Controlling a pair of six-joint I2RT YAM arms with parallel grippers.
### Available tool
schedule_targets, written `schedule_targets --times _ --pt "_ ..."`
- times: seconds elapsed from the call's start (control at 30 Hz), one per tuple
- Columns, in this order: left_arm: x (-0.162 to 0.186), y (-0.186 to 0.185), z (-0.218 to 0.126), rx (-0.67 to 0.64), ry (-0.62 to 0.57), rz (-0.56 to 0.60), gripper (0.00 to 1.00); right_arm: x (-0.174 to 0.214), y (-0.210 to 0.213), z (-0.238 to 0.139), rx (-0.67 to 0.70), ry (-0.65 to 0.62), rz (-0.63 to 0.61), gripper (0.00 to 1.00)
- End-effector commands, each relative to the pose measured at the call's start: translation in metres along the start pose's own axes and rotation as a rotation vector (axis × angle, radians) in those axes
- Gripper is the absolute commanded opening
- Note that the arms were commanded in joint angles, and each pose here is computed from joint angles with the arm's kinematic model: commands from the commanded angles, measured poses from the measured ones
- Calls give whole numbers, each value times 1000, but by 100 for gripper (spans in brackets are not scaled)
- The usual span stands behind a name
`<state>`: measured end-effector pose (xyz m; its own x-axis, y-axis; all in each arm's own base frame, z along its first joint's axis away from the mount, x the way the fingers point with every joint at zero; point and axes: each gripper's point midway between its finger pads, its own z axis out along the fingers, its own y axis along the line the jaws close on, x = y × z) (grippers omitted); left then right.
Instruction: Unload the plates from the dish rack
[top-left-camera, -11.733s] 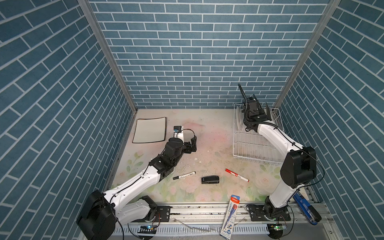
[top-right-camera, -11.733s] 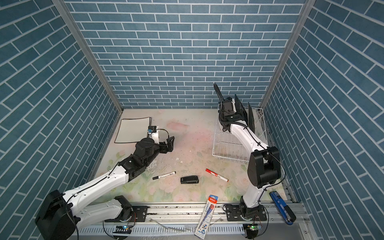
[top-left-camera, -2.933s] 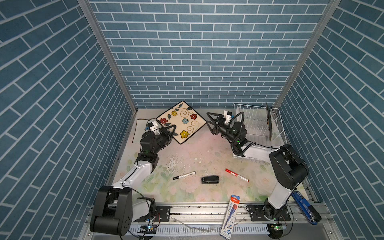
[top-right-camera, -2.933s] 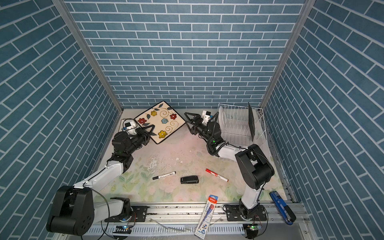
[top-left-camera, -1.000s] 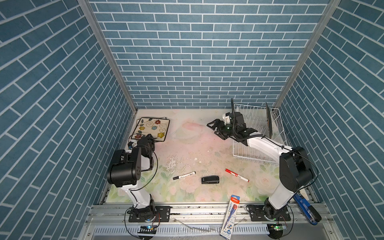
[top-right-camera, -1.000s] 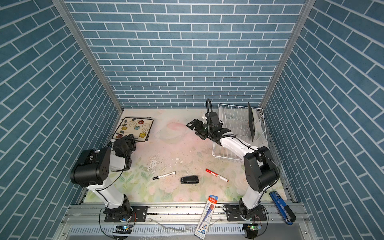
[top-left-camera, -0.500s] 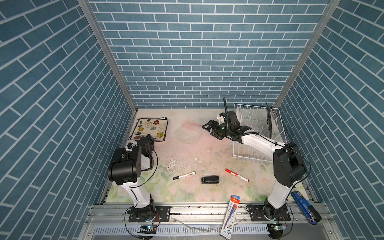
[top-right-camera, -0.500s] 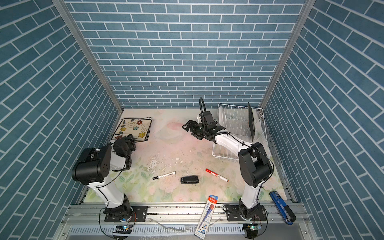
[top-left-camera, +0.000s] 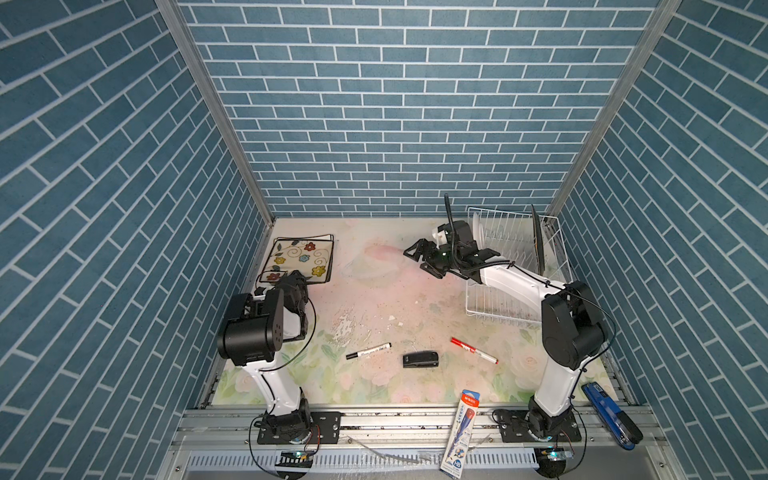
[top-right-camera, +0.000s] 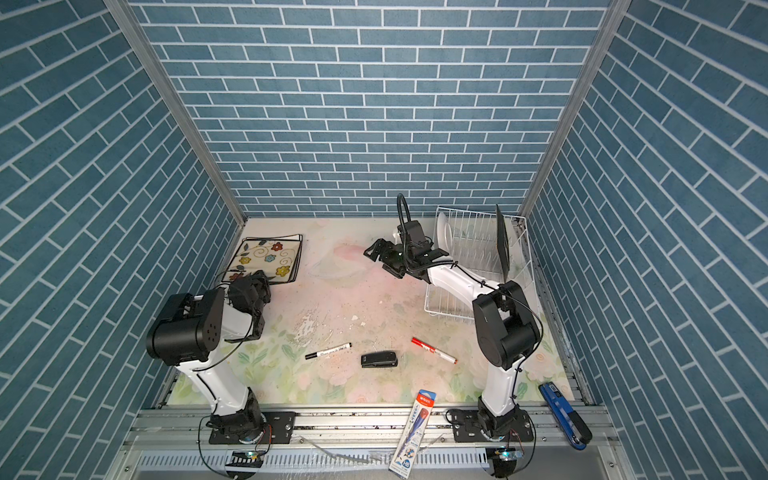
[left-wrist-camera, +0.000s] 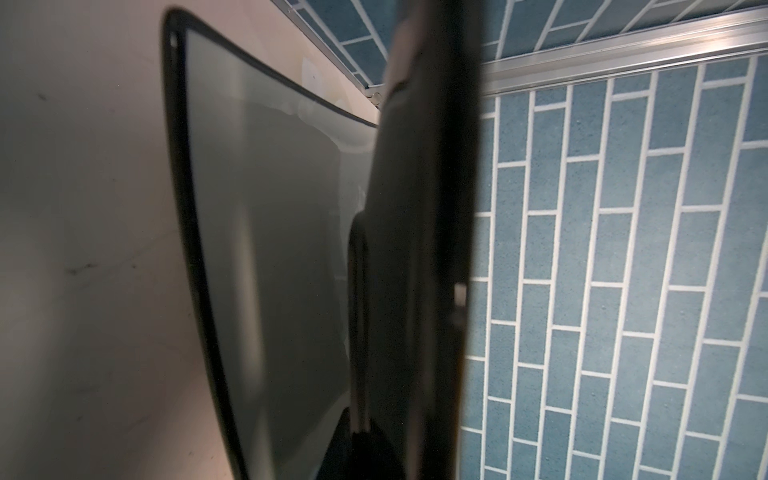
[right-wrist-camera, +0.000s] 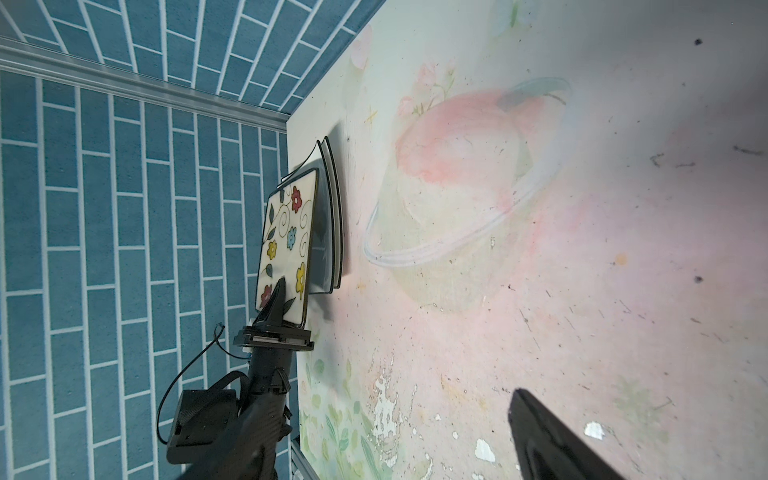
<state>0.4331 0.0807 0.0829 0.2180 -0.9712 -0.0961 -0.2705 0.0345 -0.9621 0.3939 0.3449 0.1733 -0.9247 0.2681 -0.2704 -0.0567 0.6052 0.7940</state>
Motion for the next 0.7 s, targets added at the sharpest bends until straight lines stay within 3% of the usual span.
schedule_targets --times 0.0,0.67 --pt "-13 -77 0 262 -48 -37 0 -7 11 2 -14 -8 -29 87" --pt "-15 -69 3 210 -57 -40 0 -7 8 4 -8 -6 -22 86"
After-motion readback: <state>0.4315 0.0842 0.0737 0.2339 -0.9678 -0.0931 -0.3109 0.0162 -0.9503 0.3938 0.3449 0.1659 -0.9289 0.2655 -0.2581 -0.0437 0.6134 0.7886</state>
